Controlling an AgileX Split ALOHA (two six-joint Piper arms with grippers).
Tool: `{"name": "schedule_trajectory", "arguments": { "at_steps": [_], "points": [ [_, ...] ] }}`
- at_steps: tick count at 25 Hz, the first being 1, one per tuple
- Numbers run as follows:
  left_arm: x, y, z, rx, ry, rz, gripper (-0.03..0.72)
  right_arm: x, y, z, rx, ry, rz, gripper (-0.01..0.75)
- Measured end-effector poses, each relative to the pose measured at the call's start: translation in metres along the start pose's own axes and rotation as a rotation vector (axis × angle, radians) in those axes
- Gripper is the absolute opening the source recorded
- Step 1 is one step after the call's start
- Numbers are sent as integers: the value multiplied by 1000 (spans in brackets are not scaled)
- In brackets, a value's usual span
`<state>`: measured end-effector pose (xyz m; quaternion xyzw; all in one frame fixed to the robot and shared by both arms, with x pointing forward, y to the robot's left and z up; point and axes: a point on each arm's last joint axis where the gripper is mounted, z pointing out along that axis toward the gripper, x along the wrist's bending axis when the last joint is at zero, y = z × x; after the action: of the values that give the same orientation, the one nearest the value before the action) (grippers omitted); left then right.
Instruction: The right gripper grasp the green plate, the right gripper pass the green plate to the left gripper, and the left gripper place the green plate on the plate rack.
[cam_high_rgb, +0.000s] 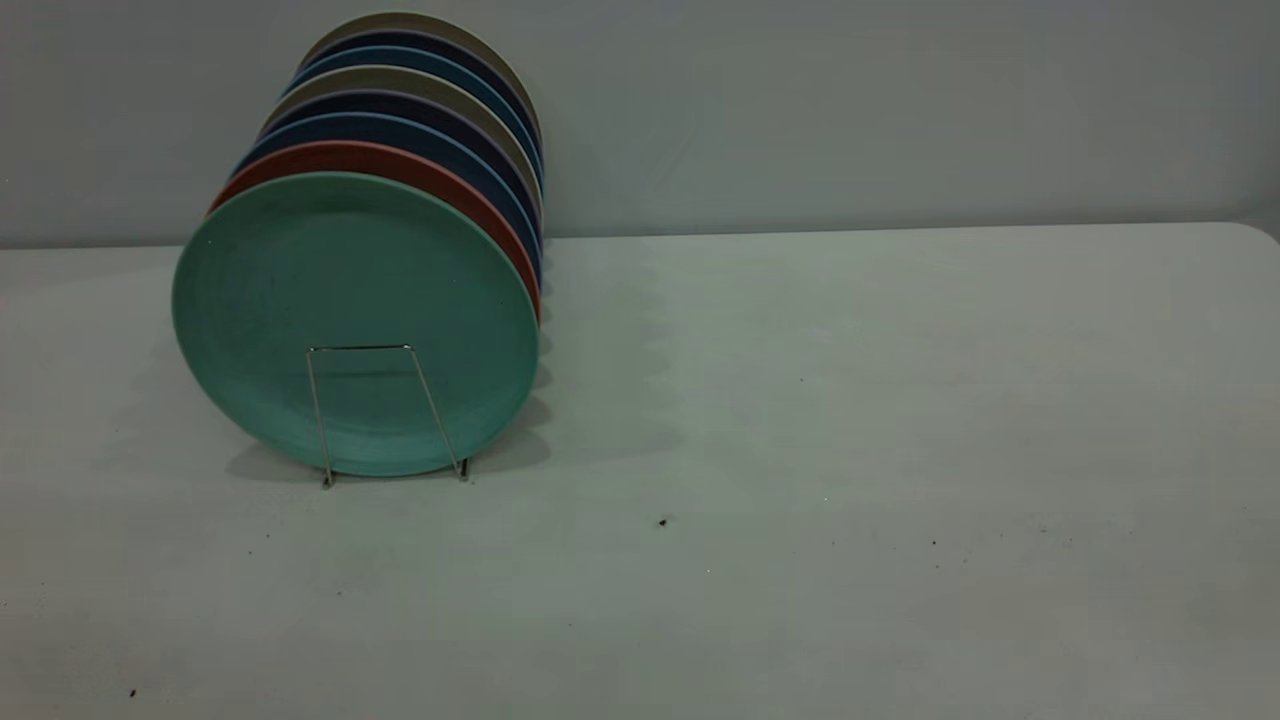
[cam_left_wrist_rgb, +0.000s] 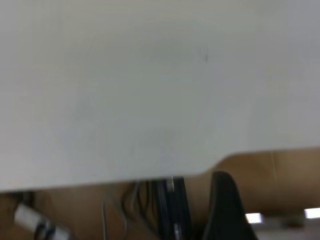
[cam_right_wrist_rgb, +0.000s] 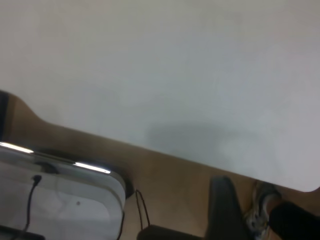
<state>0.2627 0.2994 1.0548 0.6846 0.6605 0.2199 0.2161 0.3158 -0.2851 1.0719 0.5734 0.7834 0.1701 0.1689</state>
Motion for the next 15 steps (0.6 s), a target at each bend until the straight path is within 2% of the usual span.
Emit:
{"name": "schedule_trajectory", "arguments": {
  "at_steps": [3,7,10,15],
  "points": [
    [-2,-20,-5,-102,8,5,491,3,-23,5,-51,-5,-1,467],
    [-3,-34,-8,-179,14,7,491,6,-45,15,-135,-12,-1,465],
    [-3,-38,-10,-209,16,10,491,7,-52,14,-201,-17,1,465],
    [-3,-38,-3,-201,19,40,491,9,-59,9,-277,-16,5,465]
  ]
}}
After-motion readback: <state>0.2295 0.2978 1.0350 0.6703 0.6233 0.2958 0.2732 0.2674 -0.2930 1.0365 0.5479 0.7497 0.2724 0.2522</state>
